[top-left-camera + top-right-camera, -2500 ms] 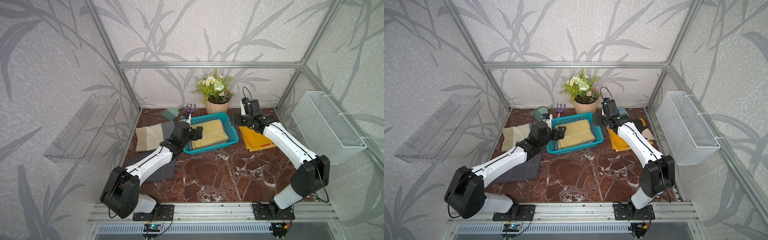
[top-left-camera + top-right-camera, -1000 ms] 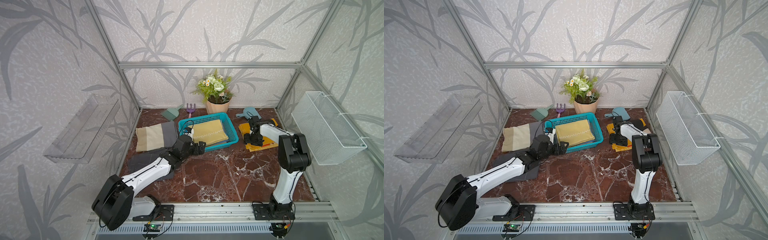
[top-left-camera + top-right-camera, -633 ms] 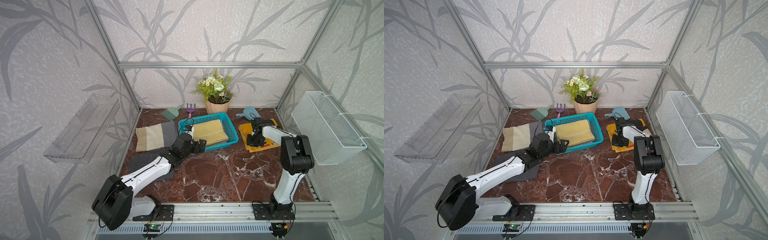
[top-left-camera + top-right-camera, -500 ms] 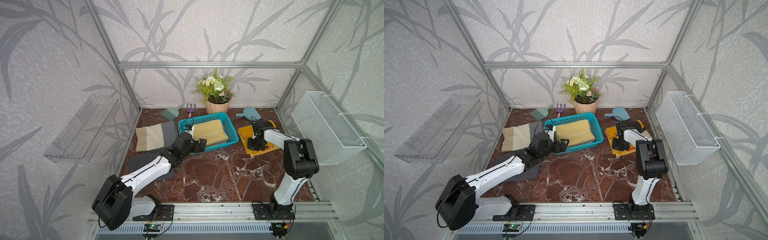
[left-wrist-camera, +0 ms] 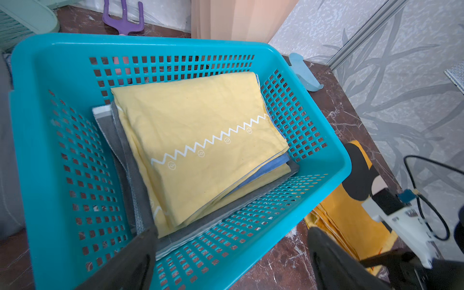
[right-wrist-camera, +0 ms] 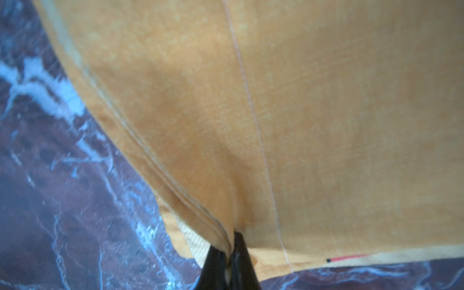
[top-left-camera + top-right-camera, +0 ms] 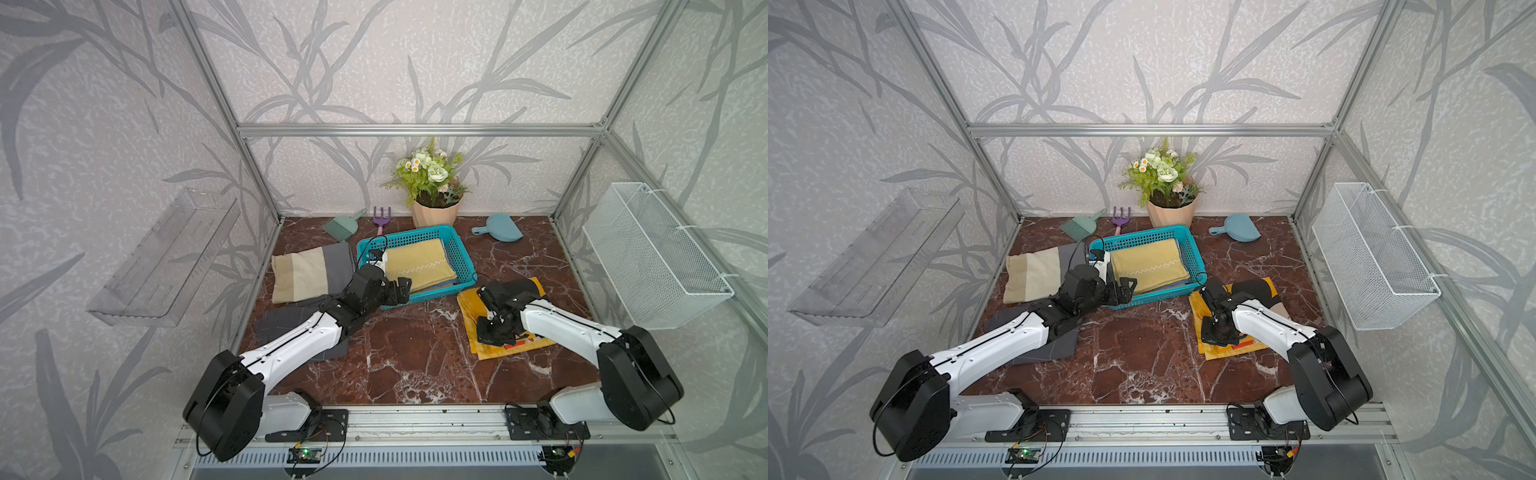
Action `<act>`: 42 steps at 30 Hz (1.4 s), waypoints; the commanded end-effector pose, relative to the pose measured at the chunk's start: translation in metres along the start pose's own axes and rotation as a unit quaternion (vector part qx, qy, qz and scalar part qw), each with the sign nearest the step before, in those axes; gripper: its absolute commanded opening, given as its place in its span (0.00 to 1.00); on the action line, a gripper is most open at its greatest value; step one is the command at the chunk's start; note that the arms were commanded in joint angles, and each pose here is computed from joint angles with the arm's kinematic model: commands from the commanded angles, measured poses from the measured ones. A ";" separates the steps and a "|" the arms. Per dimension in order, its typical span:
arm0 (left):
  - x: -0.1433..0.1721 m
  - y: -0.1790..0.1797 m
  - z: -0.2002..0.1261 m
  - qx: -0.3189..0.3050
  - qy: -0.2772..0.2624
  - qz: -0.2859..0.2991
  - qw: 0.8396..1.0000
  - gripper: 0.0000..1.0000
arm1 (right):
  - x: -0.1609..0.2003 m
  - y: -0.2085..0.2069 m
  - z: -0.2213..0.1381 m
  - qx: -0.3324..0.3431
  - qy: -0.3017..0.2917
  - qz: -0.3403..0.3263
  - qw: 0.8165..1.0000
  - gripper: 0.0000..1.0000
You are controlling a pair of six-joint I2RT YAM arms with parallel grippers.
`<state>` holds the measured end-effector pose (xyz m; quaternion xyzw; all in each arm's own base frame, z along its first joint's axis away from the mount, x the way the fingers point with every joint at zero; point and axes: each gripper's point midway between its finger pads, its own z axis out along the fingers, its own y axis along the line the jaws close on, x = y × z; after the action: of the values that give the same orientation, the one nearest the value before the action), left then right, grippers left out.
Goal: Put the folded pillowcase in the basket
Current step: Move the pillowcase to the center of the board.
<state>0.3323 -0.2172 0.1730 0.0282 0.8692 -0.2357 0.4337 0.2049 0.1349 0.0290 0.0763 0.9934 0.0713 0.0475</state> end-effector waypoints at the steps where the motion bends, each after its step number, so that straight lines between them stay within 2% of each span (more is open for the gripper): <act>1: -0.005 0.003 -0.011 -0.009 -0.011 0.001 1.000 0.95 | 0.022 0.012 -0.001 0.002 0.004 0.027 1.000 0.00; 10: 0.009 0.018 -0.026 -0.031 -0.005 -0.011 0.999 0.95 | 0.050 0.083 0.011 -0.023 0.017 -0.046 0.999 0.00; 16: 0.013 0.030 -0.037 -0.055 -0.010 -0.010 0.998 0.97 | 0.063 0.145 0.014 -0.097 0.028 -0.077 0.992 0.00; 23: 0.027 0.038 -0.037 -0.068 0.009 -0.017 0.998 0.98 | 0.076 0.180 0.004 -0.126 0.028 -0.118 0.985 0.02; 24: 0.029 0.039 -0.037 -0.068 0.011 -0.018 0.997 0.98 | 0.077 0.180 0.003 -0.128 0.028 -0.121 0.984 0.05; 25: 0.031 0.040 -0.037 -0.069 0.013 -0.018 0.997 0.97 | 0.077 0.180 0.001 -0.130 0.025 -0.123 0.983 0.13; 28: 0.035 0.042 -0.037 -0.070 0.018 -0.018 0.997 0.98 | 0.071 0.170 -0.012 -0.126 -0.001 -0.128 0.984 0.60; 30: 0.038 0.042 -0.036 -0.069 0.023 -0.016 0.997 0.98 | 0.062 0.158 -0.025 -0.116 -0.036 -0.127 0.984 0.79; 31: 0.040 0.042 -0.036 -0.069 0.026 -0.014 0.997 0.98 | 0.056 0.149 -0.032 -0.109 -0.051 -0.123 0.985 0.85; 36: 0.063 0.029 -0.020 -0.018 0.070 0.004 0.997 1.00 | 0.026 0.093 -0.041 -0.077 -0.098 -0.080 0.989 1.00; 42: 0.093 0.013 -0.002 0.036 0.141 0.019 0.989 1.00 | -0.005 0.027 -0.037 -0.059 -0.107 -0.007 0.993 0.99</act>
<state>0.2895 -0.1990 0.1076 0.0477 0.9116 -0.2137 0.3479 0.2145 0.1825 0.0779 0.0775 0.9716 0.1512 0.1650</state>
